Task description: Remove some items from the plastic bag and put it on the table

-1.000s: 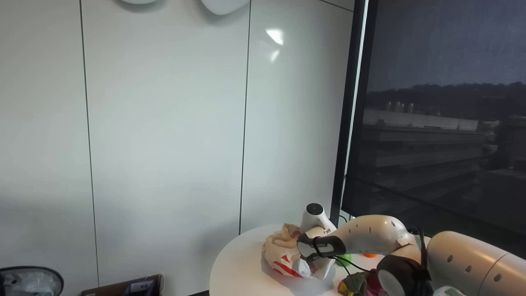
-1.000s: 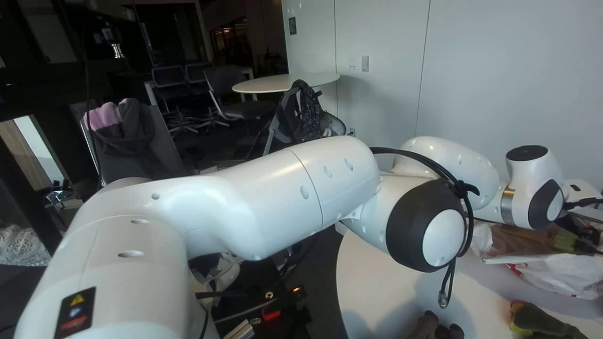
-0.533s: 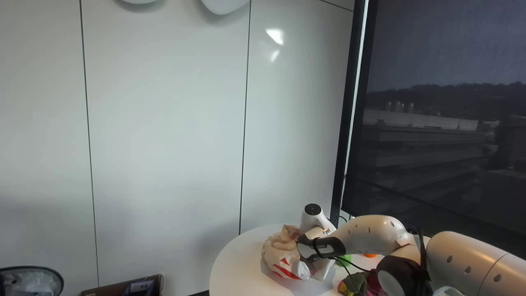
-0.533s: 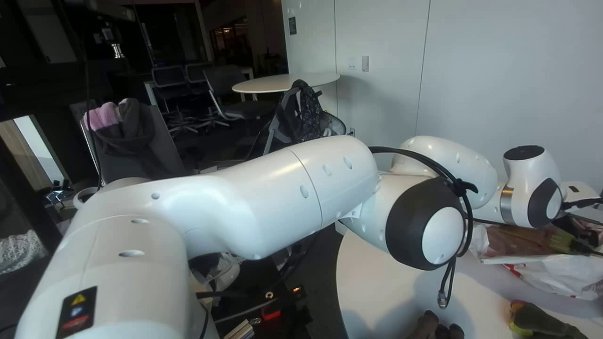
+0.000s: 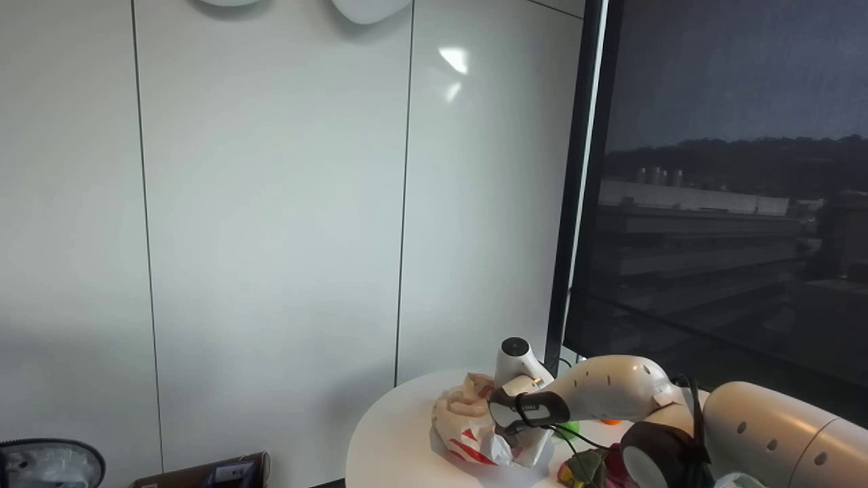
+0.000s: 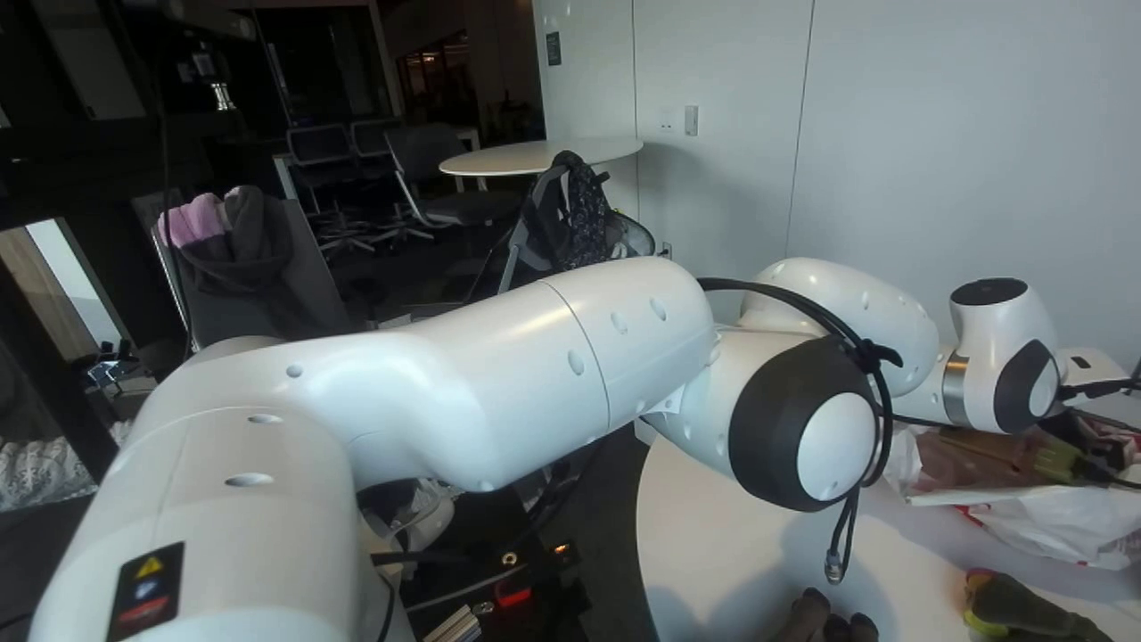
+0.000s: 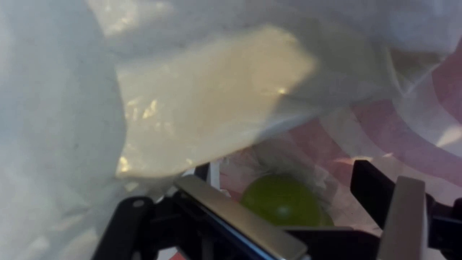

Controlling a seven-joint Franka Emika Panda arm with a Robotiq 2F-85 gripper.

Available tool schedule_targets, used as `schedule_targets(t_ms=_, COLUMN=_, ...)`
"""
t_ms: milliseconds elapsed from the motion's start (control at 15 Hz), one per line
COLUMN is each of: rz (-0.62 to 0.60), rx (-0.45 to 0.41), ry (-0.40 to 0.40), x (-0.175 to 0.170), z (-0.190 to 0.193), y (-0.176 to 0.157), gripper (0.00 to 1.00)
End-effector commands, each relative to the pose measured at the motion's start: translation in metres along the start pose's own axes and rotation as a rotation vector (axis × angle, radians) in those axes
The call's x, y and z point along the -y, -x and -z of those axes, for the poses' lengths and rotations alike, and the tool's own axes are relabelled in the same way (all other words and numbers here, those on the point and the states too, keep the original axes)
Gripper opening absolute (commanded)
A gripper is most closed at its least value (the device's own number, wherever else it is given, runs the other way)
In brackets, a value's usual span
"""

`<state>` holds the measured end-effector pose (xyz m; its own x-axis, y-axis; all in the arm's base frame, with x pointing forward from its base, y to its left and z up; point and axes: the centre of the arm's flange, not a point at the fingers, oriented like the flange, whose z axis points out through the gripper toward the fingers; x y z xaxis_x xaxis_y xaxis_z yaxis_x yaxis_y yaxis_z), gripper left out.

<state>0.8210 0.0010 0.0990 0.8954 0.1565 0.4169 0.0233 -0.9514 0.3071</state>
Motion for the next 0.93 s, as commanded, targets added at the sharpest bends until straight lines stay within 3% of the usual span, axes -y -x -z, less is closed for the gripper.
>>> schedule_targets(t_ms=0, rz=-0.015, rx=-0.006, ry=0.002, x=0.007, z=-0.016, y=-0.029, gripper=1.00)
schedule_targets(t_ms=867, rz=0.001, rx=-0.093, ry=0.006, x=0.019, z=-0.033, y=-0.069, gripper=1.00)
